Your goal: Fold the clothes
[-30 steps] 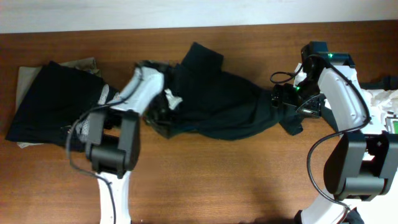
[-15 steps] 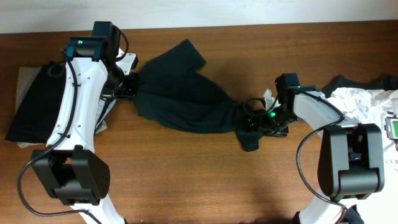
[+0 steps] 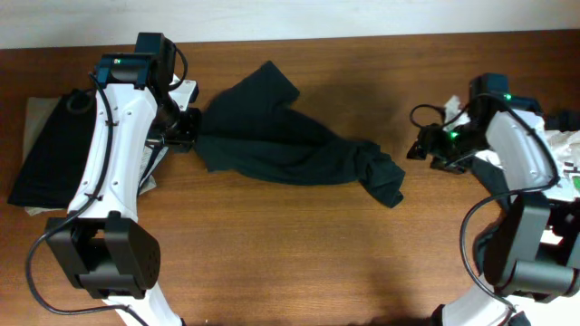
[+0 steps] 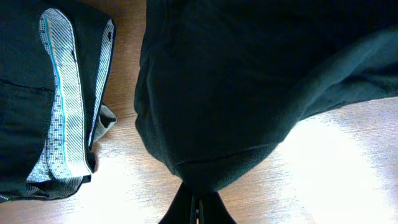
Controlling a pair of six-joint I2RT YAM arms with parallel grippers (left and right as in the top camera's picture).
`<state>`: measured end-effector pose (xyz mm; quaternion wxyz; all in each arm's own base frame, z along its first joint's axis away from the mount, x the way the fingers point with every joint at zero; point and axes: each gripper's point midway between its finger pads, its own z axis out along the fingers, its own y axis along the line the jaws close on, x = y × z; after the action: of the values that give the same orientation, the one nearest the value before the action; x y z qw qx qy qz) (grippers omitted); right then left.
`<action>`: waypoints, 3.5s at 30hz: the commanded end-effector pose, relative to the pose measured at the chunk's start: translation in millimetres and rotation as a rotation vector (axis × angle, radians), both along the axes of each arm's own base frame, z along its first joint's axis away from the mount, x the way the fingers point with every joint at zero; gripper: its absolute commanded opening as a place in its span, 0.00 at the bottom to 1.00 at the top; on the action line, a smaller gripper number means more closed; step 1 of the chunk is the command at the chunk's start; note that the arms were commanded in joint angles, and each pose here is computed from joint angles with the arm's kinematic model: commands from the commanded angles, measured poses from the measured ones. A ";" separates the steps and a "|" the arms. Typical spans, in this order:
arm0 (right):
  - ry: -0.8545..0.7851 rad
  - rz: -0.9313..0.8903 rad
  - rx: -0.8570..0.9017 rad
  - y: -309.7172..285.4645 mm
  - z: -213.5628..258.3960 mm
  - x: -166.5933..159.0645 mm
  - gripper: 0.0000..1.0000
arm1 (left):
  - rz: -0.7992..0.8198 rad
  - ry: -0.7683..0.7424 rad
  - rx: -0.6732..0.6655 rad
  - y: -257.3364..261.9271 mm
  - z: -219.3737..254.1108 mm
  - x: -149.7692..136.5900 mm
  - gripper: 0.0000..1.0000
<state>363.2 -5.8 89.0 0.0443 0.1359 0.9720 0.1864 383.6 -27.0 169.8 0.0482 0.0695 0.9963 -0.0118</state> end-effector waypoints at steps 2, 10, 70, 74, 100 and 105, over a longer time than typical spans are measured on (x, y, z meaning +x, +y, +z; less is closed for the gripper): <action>-0.051 0.218 0.053 73.1 -2.6 -2.5 0.59 | 0.003 -0.016 0.014 4.6 2.0 3.1 0.01; -0.091 0.218 -0.072 118.6 -51.3 14.8 0.26 | 0.003 -0.018 0.014 4.6 2.0 3.6 0.02; -0.417 0.132 -0.177 47.0 63.0 49.0 0.04 | 0.005 0.093 -0.216 -28.9 -16.4 -18.3 0.52; -0.403 0.133 -0.176 47.3 62.3 45.1 0.04 | -0.052 0.276 -0.262 -67.6 -91.8 -67.8 0.52; -0.373 0.136 -0.175 47.2 58.9 38.8 0.04 | -0.167 0.064 0.051 -35.3 -155.7 -36.3 0.31; -0.361 0.148 -0.177 47.1 57.3 35.5 0.04 | -0.167 0.094 0.059 -34.0 -103.6 -39.0 0.00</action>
<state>395.4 44.9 134.5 0.1974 0.0306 0.9707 0.1338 323.7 -62.6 24.4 -0.0420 0.1484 0.9880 -0.0005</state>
